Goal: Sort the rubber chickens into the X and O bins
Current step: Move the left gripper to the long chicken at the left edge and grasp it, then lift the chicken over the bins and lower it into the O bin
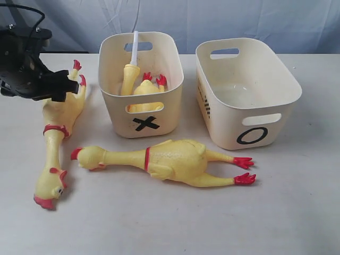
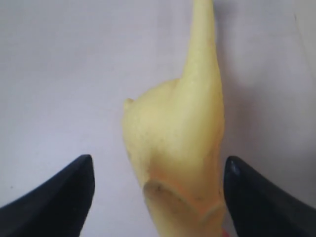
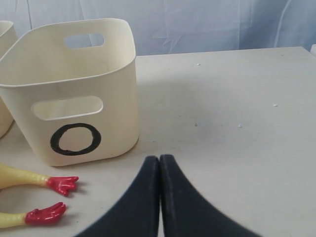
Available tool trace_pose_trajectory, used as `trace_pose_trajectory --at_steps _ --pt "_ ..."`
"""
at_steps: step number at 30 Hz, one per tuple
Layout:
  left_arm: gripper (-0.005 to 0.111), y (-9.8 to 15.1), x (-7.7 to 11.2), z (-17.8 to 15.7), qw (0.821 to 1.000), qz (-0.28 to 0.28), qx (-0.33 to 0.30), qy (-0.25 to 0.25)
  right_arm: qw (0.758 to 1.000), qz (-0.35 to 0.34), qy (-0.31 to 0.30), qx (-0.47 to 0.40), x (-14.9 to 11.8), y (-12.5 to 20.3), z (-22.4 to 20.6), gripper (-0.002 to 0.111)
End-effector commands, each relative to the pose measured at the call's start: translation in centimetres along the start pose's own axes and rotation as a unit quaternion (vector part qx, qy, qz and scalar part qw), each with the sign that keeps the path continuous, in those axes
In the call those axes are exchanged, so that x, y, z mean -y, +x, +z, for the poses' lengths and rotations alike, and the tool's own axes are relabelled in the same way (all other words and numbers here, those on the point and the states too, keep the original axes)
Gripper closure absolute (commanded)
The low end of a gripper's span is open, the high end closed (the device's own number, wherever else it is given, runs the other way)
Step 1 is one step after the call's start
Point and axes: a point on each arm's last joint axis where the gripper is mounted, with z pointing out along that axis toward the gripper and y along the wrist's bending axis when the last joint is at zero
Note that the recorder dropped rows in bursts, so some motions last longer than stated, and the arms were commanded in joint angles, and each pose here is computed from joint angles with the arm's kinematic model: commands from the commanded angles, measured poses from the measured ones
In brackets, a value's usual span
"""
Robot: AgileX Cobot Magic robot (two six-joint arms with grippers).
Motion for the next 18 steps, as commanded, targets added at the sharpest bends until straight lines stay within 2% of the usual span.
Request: trace_pose_trajectory --at_steps 1,7,10,14,18 --pt "0.037 0.9 0.4 2.0 0.999 -0.012 -0.036 0.004 1.000 -0.001 -0.002 0.003 0.0 0.0 0.0 0.108" --pt "0.040 2.2 0.9 4.8 0.997 -0.009 -0.079 0.000 1.000 -0.001 -0.002 0.003 0.0 0.0 0.0 0.108" --pt "0.060 2.8 1.0 5.9 0.995 -0.006 -0.097 -0.003 1.000 -0.001 -0.002 0.003 0.0 0.0 0.0 0.108" --pt "0.105 3.4 1.1 6.8 0.993 -0.002 -0.114 -0.007 1.000 -0.001 -0.002 0.003 0.0 0.0 0.0 0.108" --pt "0.107 3.5 0.5 6.5 0.991 0.035 -0.127 -0.034 1.000 -0.001 -0.002 0.003 0.0 0.0 0.0 0.108"
